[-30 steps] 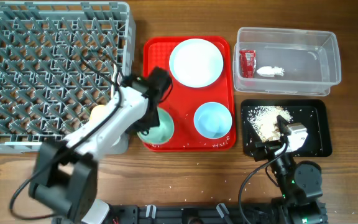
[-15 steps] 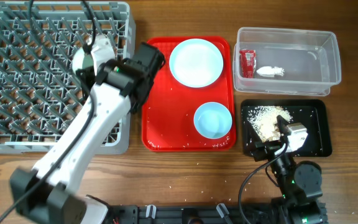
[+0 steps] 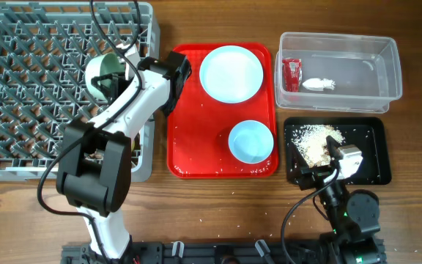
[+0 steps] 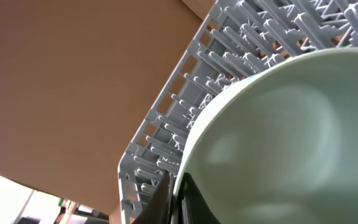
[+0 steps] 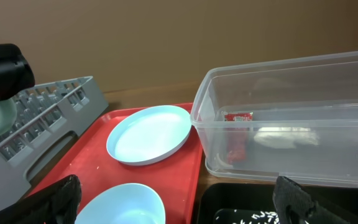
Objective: Sort waste into correct bins and load items into the dishwasher rack
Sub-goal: 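Lift the green bowl and move it over the dish rack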
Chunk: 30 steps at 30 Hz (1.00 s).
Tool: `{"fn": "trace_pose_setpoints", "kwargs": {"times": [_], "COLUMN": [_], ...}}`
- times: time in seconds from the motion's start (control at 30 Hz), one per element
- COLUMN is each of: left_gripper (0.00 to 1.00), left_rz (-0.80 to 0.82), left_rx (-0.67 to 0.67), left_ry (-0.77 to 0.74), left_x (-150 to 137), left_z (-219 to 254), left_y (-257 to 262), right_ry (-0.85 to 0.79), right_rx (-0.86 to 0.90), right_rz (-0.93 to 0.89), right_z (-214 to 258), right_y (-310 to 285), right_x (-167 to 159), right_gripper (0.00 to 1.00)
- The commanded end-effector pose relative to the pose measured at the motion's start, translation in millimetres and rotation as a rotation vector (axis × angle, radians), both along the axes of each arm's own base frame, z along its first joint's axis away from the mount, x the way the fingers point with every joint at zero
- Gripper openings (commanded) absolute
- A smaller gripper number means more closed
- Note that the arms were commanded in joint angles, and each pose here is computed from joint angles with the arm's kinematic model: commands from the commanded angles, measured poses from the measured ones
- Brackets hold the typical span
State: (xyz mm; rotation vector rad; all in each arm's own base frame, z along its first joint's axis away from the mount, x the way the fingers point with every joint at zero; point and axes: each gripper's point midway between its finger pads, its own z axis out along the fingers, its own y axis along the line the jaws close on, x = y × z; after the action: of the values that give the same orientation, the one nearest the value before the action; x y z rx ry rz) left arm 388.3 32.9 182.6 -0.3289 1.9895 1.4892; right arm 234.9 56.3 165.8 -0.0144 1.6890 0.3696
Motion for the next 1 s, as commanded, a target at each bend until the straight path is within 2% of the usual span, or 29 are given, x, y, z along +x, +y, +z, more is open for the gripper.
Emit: {"fn": "trace_pose_setpoints", "kwargs": {"times": [0.0, 0.2, 0.33, 0.4, 0.47, 0.53, 0.7, 0.77, 0.87, 0.93, 0.97], "left_gripper": [0.04, 0.04, 0.04, 0.09, 0.21, 0.45, 0.58, 0.70, 0.98, 1.00, 0.97], "left_rz": [0.007, 0.020, 0.019, -0.005, -0.033, -0.035, -0.029, -0.038, -0.072, -0.109, -0.135], "left_rx": [0.026, 0.016, -0.150, -0.220, -0.225, -0.252, -0.357, -0.428, -0.610, -0.757, -0.842], "left_ry": [0.016, 0.034, 0.068, 0.080, 0.088, 0.102, 0.095, 0.049, -0.032, -0.051, -0.046], "left_x": [1, -1, -4, -4, -5, -6, -12, -11, -12, -16, -19], "left_z": [0, -2, -31, -42, -43, -48, -34, -15, 16, 27, 27], "left_y": [4, 9, -7, -24, -35, -40, -46, -51, -66, -84, -98], "right_ry": [-0.009, -0.009, -0.009, -0.009, -0.009, -0.009, -0.009, -0.009, -0.009, -0.009, -0.009], "right_rx": [0.012, 0.012, 0.012, 0.011, 0.012, 0.012, 0.012, 0.012, 0.012, 0.012, 0.012], "right_rz": [0.006, 0.006, 0.006, 0.006, 0.006, 0.006, 0.006, 0.006, 0.006, 0.006, 0.006], "right_z": [2, 2, 2, 2, 2, 2, 2, 2, 2, 2, 2], "right_y": [1, 1, 1, 1, 1, 1, 1, 1, 1, 1, 1], "right_x": [0, 0, 0, 0, 0, 0, 0, 0, 0, 0, 0], "right_gripper": [1.00, 1.00, 1.00, 1.00, 1.00, 1.00, 1.00, 1.00, 1.00, 1.00, 1.00]}}
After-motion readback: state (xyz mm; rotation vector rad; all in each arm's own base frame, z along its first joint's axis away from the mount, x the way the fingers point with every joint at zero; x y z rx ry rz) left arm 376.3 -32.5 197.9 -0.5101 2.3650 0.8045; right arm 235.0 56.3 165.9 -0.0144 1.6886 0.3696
